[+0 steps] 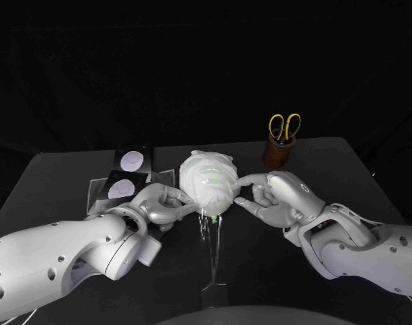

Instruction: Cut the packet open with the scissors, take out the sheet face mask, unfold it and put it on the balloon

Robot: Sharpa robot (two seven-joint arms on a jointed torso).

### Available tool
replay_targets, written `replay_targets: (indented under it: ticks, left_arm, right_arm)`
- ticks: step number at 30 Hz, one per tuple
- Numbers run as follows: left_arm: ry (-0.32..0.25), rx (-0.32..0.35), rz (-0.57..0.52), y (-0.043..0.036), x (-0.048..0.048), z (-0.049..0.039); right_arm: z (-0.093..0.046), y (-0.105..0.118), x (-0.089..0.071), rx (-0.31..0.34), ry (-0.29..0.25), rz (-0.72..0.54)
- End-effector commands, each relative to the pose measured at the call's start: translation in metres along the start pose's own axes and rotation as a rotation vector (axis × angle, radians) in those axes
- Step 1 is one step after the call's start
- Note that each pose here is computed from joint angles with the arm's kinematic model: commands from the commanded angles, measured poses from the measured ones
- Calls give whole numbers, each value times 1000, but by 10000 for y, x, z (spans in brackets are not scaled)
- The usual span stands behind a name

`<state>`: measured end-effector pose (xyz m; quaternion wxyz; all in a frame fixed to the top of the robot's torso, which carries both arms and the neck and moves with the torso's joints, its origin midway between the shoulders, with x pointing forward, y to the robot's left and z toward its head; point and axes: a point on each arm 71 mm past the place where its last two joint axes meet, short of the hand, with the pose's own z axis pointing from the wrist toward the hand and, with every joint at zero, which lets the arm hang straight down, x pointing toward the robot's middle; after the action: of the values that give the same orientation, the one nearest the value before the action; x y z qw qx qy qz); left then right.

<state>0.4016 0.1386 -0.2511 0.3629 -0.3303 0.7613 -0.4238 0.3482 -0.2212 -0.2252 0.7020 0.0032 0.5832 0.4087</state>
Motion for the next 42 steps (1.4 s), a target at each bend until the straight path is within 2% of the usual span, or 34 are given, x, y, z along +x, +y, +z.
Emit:
replay_targets:
  ticks: [1,11,16,20,29,38,42]
  left_arm:
    - [-13,16,-30,-9,-28,-21]
    - [39,-24,-60,59,-70,-71]
    - [71,-41,-55,84,-73,-87]
    - [76,-47,-48,104,-98,-99]
    - [49,-48,-43,135,-173,-117]
    - [32,-36,-37,138,-206,-119]
    - [29,-35,-32,144,-220,-119]
  right_arm:
    - [29,-38,-86,22,-58,12]
    - [155,-157,-259,67,-97,14]
    - [202,-212,-315,84,-108,9]
    - [229,-237,-336,91,-109,8]
    - [377,-316,-370,139,-60,62]
    - [646,-474,-434,256,-20,225]
    - [740,-523,-419,276,0,256]
